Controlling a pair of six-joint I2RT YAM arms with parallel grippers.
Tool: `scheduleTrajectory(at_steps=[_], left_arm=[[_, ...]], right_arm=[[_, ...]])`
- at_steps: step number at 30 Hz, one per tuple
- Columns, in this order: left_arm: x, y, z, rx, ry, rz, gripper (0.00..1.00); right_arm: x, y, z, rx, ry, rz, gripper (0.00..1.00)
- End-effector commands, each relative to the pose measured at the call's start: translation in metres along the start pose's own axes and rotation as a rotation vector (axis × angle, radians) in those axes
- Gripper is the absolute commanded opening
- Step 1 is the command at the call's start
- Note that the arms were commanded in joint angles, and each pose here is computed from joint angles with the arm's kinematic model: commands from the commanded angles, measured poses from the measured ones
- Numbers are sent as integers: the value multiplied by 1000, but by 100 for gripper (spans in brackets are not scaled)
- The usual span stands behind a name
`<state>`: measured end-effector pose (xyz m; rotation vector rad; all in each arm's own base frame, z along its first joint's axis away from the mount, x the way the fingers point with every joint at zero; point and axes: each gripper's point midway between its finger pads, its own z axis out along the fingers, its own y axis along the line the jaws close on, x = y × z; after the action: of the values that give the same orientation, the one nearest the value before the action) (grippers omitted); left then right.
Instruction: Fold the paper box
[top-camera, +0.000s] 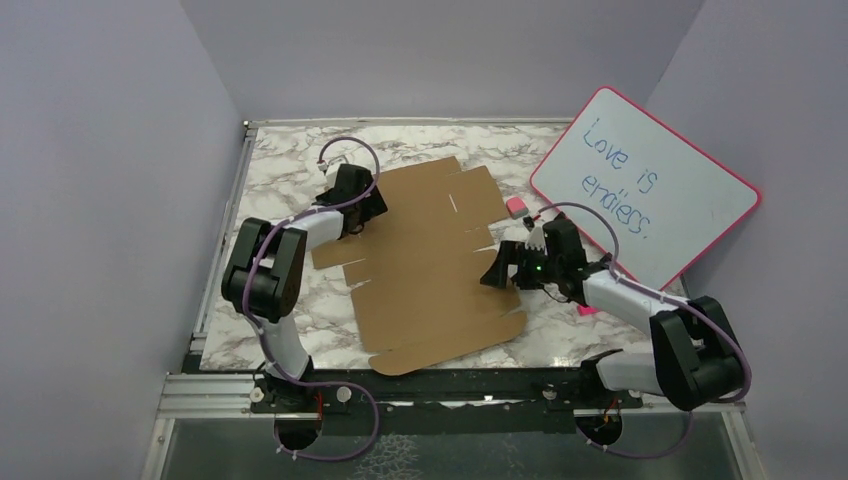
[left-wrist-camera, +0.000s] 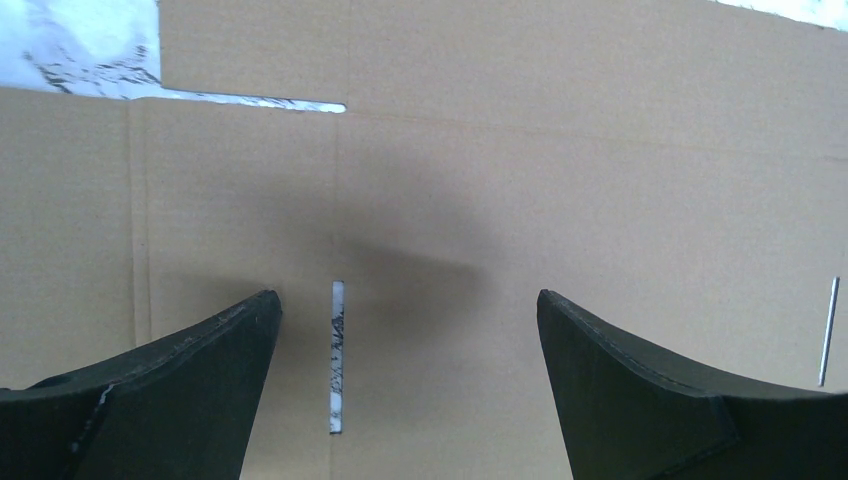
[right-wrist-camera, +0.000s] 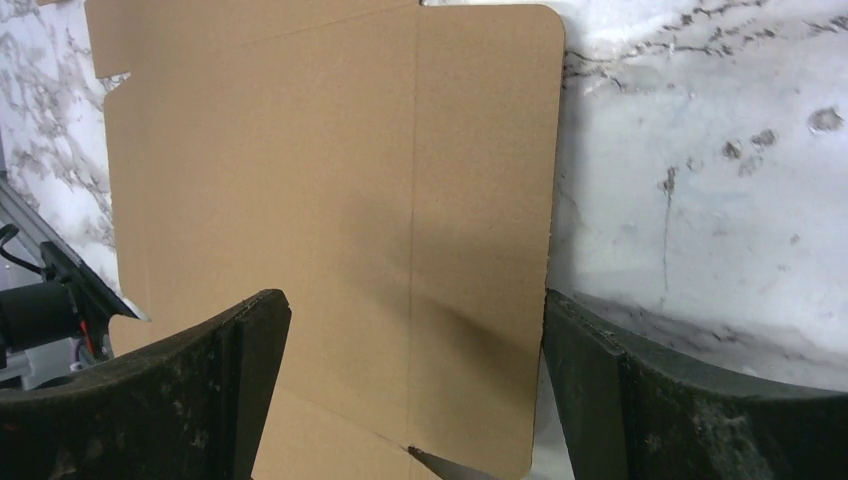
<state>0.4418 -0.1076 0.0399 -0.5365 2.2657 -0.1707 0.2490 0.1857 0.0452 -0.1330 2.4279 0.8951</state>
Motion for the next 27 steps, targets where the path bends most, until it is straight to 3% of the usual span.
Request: scheduleTrajectory(at_steps=[1, 5, 10, 20, 27], left_arm=[[-1, -17, -22, 85, 44, 62, 99], [-38, -15, -58, 89, -44, 109, 99], [-61, 5, -90, 122, -86, 68, 99], [-61, 97, -91, 121, 44, -48, 99], [-42, 112, -76, 102, 109, -27, 99]], right_arm=[[-11, 3, -16, 58, -27, -2, 100], [-45, 15, -28, 66, -134, -58, 100], [-74, 25, -31, 59, -188, -105, 100], [-138, 40, 0, 9, -269, -188, 100], [-181, 32, 38, 29, -320, -174, 100]])
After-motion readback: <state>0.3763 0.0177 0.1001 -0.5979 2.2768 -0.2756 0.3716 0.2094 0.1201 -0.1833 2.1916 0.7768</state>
